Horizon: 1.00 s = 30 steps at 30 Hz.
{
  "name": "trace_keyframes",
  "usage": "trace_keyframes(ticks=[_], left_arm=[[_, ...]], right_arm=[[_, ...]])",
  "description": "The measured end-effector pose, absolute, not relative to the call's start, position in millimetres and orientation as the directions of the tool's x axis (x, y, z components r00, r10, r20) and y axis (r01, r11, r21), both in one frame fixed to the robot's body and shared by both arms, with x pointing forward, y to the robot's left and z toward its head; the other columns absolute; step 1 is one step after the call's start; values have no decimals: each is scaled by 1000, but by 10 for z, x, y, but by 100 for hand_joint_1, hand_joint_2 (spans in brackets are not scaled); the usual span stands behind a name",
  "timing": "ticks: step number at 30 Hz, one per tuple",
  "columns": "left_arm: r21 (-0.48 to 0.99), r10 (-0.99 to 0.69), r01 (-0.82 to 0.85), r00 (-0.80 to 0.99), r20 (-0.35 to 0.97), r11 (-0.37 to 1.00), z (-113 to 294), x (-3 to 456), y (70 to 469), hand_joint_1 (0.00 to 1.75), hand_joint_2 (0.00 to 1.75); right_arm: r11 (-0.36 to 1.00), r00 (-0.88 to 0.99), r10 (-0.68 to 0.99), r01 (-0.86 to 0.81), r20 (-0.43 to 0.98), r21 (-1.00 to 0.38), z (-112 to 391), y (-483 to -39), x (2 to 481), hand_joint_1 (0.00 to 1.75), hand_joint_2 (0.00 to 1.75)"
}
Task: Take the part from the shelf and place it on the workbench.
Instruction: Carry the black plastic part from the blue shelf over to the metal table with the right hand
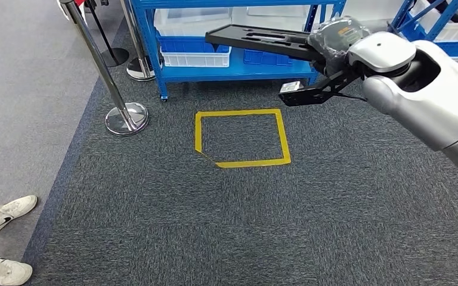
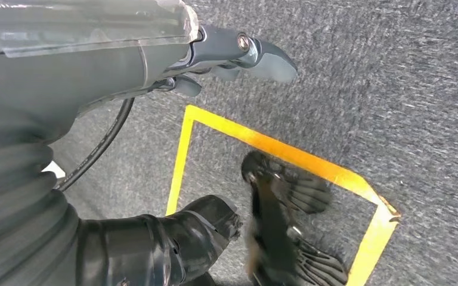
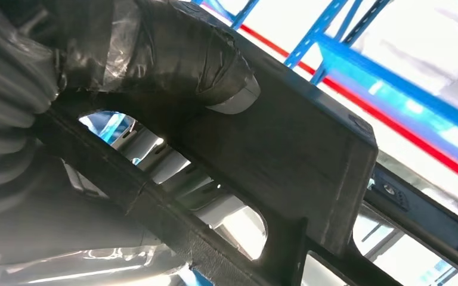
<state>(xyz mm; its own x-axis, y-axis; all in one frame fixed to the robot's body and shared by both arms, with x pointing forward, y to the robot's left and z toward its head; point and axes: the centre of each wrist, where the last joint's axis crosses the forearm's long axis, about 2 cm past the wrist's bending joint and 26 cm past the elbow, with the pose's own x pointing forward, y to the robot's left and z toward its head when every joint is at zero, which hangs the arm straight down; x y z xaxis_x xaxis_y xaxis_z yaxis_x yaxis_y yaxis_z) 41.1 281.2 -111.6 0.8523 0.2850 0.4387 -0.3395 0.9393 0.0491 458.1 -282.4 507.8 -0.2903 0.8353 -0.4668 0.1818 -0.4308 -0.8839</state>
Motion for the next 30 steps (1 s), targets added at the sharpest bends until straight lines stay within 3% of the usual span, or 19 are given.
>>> trace_keyframes(ticks=[30], left_arm=[[33, 300, -349, 847, 438, 937, -1119, 391, 2825, 0, 175]], right_arm=[[-453, -221, 853, 137, -473, -881, 5129, -3150, 4569, 175, 175]])
